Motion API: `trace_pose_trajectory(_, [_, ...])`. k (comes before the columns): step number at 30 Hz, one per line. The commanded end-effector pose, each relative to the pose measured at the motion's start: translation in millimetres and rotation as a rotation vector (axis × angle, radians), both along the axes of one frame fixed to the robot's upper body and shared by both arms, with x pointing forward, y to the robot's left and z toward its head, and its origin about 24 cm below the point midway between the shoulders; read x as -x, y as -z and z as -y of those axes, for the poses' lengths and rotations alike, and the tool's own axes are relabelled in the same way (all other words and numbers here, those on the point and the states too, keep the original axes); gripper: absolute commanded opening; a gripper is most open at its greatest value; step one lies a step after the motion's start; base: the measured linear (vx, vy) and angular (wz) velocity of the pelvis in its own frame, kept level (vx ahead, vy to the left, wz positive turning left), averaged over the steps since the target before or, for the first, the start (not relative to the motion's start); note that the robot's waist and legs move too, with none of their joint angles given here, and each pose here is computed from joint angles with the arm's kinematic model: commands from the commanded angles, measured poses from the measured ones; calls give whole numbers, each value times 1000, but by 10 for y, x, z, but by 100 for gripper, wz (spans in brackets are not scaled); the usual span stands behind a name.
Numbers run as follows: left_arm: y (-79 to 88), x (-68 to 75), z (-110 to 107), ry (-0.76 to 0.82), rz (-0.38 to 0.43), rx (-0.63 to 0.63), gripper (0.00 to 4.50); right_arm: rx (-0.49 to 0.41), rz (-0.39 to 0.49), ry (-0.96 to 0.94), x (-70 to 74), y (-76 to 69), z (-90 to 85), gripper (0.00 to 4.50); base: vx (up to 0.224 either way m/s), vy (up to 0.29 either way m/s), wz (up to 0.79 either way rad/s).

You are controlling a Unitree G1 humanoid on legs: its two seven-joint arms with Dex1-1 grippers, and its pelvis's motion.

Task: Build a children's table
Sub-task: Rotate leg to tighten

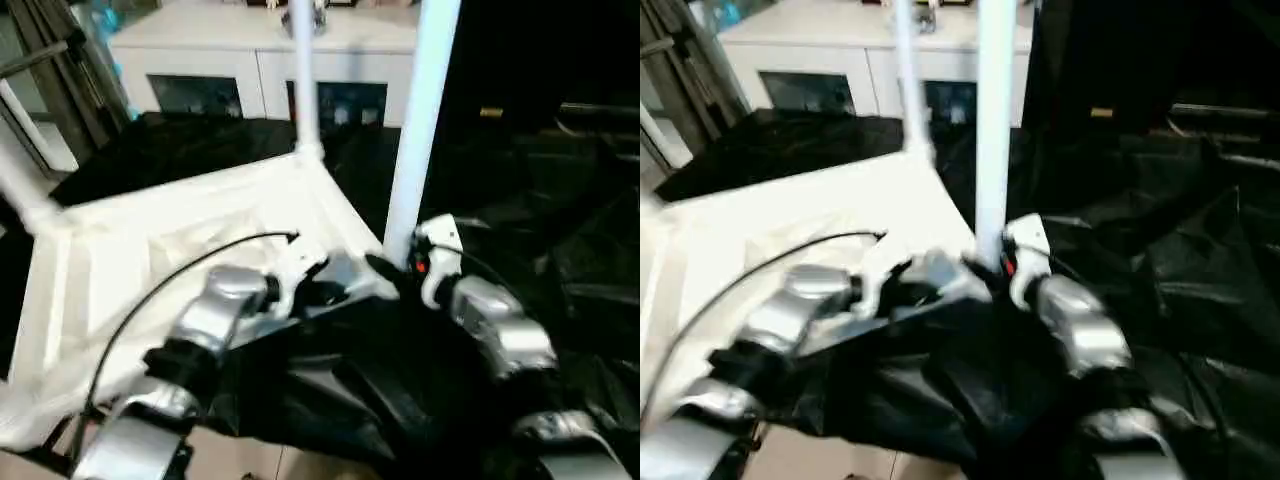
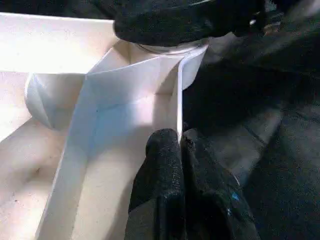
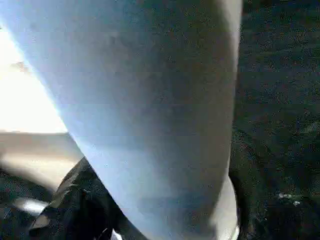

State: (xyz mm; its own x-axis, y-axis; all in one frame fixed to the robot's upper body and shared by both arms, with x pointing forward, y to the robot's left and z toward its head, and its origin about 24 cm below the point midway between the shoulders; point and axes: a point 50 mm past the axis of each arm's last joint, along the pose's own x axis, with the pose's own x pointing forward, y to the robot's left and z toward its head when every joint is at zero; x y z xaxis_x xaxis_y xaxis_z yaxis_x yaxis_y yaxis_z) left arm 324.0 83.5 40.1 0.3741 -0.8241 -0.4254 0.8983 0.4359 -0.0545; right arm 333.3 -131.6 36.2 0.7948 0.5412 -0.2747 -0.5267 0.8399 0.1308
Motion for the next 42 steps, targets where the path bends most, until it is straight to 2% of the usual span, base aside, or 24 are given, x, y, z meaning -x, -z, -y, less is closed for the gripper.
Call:
trace_pose_trajectory(1, [-216, -68, 290, 16, 86, 53, 0, 3, -100, -108, 144, 245, -412, 263, 0, 0, 0])
trace_pose_trajectory(3, [-202, -35, 333, 32, 78, 63, 0, -4, -74, -122, 136, 223, -461, 263, 0, 0, 0])
trace_pose_trajectory(4, [-198, -5, 339, 61, 76, 70, 0, -34, -69, -138, 133, 195, -457, 331, 0, 0, 0])
trace_pose_trajectory(7, [-198, 36, 316, 115, 77, 80, 0, -53, -66, -185, 140, 153, -412, 333, 0, 0, 0])
trace_pose_trajectory(10, [-198, 75, 284, 172, 72, 84, 0, -27, -47, -259, 164, 122, -357, 379, 0, 0, 0])
trace_pose_trajectory(11, [-198, 80, 279, 180, 72, 84, 0, -24, -45, -271, 170, 117, -349, 379, 0, 0, 0])
trace_pose_trajectory(14, [-209, 143, 178, 287, 52, 89, 0, -3, -12, -496, 297, 25, -188, 379, 0, 0, 0])
trace_pose_trajectory(19, [-203, 175, 71, 365, 33, 52, 0, 10, -28, -649, 395, -33, -47, 379, 0, 0, 0])
trace_pose_trajectory(20, [-191, 194, -4, 412, 20, 22, 0, 15, -51, -730, 445, -59, 25, 379, 0, 0, 0])
trace_pose_trajectory(25, [-220, 231, -127, 493, -18, 24, 0, -1, -108, -868, 535, -110, 100, 379, 0, 0, 0])
trace_pose_trajectory(26, [-224, 242, -146, 507, -35, 24, 0, -1, -116, -880, 542, -110, 101, 379, 0, 0, 0])
trace_pose_trajectory(27, [-225, 248, -155, 513, -43, 24, 0, 0, -119, -885, 545, -109, 101, 354, 0, 0, 0])
trace_pose_trajectory(31, [-229, 291, -205, 569, -85, 9, 0, 13, -141, -914, 566, -81, 90, 321, 0, 0, 0])
trace_pose_trajectory(38, [-222, 305, -172, 568, -81, 25, 0, -20, -144, -931, 617, -74, 24, 274, 0, 0, 0])
trace_pose_trajectory(42, [-206, 240, -125, 472, -56, 33, 0, -28, -91, -791, 535, -35, -21, 266, 0, 0, 0])
